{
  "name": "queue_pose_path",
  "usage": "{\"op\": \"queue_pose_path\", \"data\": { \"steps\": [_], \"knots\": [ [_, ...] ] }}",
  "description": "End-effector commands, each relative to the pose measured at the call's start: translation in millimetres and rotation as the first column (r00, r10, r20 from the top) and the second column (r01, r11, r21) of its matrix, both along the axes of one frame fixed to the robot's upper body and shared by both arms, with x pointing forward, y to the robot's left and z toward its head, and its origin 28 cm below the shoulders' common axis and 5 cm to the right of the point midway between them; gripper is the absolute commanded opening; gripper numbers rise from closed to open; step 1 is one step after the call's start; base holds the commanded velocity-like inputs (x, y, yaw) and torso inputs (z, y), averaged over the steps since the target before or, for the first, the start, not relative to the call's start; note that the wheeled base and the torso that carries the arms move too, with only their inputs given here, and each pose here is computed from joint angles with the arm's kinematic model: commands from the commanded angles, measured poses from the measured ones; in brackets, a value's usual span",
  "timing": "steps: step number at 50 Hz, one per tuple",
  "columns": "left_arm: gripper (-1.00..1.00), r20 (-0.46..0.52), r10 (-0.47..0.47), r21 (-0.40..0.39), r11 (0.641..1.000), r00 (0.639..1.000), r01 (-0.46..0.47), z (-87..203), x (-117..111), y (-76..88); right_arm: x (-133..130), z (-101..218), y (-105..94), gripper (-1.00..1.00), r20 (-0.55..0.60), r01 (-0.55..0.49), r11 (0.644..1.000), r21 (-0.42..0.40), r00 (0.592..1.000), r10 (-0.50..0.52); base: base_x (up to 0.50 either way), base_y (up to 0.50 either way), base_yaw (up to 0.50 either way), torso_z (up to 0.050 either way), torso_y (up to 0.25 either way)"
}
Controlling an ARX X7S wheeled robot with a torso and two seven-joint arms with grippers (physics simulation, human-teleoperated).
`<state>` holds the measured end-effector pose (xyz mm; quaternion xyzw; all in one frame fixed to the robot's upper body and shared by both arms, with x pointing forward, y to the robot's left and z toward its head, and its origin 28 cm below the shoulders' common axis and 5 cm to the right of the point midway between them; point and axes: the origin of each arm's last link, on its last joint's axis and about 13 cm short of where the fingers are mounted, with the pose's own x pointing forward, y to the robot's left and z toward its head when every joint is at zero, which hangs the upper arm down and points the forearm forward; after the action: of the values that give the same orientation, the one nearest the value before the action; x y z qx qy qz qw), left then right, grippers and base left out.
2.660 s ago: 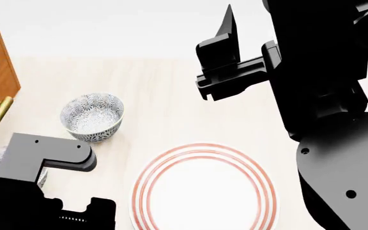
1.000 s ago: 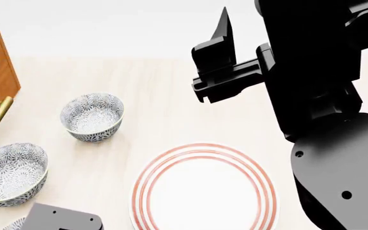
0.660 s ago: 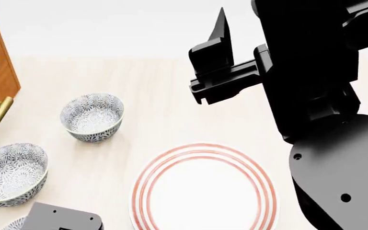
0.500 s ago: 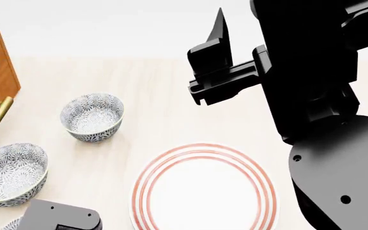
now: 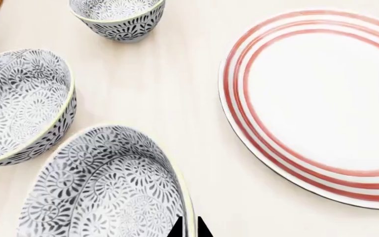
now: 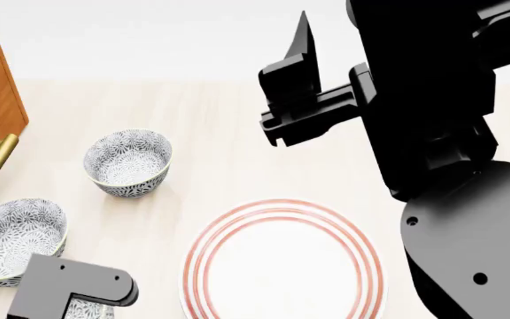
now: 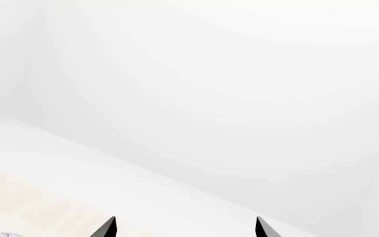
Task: Put the bowl at the front on the plate.
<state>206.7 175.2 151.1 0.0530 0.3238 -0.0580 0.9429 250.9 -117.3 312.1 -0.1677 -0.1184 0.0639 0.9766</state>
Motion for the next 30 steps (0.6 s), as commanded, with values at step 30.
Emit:
{"op": "queue_pose_path", "data": {
  "steps": [30],
  "knots": [
    [-1.00, 0.252, -0.035, 0.022, 0.999, 0.967, 0.030, 17.7, 5.0, 0.0, -1.4, -2.7, -0.3, 1.00, 0.017, -0.005, 1.000, 0.008, 1.000, 0.005, 0.00, 0.00, 0.00, 0.000, 0.000]
  ]
}}
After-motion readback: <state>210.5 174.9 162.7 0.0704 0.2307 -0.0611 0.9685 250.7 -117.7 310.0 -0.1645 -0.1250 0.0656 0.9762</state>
